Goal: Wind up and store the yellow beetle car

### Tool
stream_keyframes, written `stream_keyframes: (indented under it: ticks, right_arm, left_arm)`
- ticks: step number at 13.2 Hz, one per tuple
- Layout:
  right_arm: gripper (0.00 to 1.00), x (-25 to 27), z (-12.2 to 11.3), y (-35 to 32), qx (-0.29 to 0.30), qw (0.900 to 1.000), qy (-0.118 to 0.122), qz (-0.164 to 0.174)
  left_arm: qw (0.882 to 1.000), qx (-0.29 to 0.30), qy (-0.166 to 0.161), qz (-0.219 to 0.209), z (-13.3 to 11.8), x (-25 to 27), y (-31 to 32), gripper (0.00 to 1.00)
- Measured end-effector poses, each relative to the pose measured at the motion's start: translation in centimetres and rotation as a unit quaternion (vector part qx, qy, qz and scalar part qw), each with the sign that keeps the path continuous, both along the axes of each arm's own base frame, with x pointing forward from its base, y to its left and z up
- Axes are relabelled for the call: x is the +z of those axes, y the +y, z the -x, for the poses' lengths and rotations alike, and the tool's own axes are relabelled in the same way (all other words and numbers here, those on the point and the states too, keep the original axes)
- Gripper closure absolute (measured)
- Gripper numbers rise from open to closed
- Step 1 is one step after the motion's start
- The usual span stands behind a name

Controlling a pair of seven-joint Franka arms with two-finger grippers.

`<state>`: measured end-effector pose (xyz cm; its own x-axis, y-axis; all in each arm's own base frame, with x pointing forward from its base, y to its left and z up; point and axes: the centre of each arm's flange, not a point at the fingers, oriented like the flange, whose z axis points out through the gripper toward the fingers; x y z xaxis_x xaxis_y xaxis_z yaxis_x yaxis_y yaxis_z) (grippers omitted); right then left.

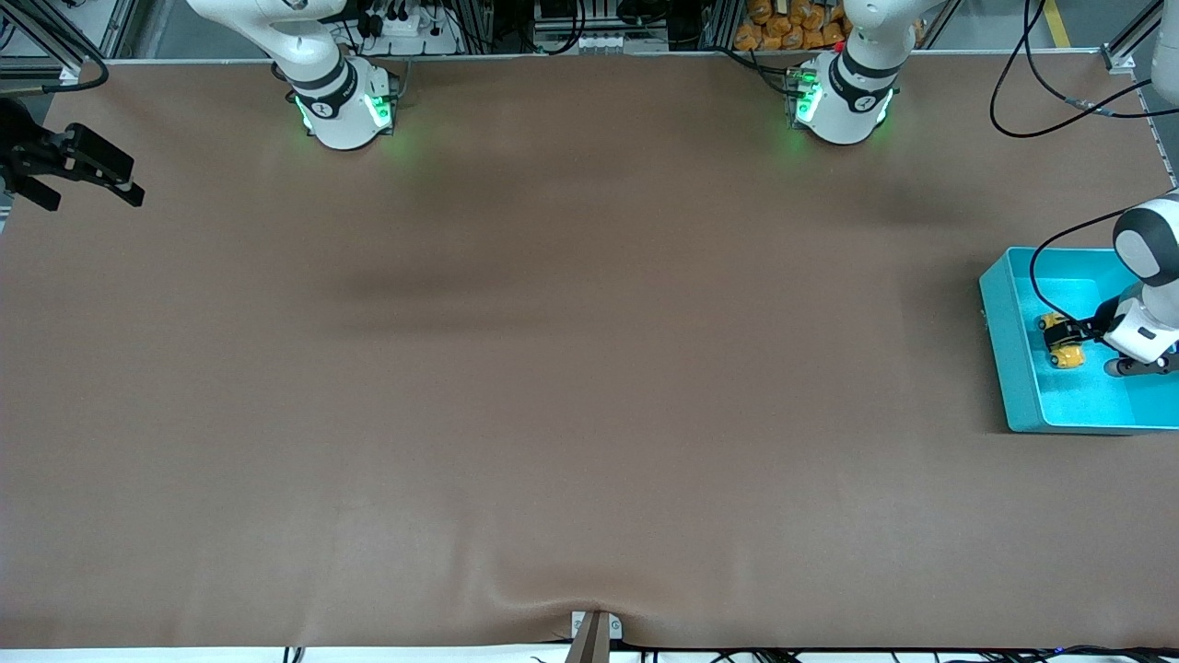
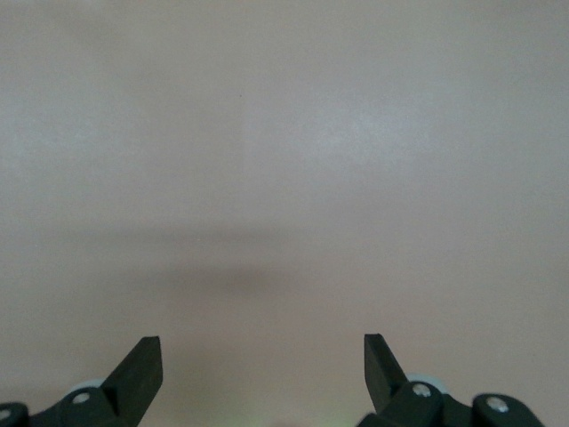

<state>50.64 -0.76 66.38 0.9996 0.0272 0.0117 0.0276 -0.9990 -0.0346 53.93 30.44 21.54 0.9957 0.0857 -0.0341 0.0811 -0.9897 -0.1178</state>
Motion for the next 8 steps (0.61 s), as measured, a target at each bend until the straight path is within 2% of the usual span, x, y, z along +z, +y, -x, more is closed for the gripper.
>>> stream_keyframes:
  ticks: [1, 4, 8]
  right_arm:
    - [0.00, 0.0, 0.0, 0.0, 0.000, 1.000, 0.000, 0.000]
    - [0.00, 0.0, 0.0, 0.0, 0.000, 1.000, 0.000, 0.000]
    - [0.00, -0.1, 0.0, 0.0, 0.000, 1.000, 0.001, 0.000]
  left_arm:
    - [1.000, 0.000, -0.007, -0.004, -0.4, 0.7, 0.2, 0.00]
    - [0.999, -0.006, -0.036, -0.017, -1.9, 4.7, -0.2, 0.00]
    - [0.998, -0.027, -0.050, -0.032, -3.0, 13.9, -3.4, 0.00]
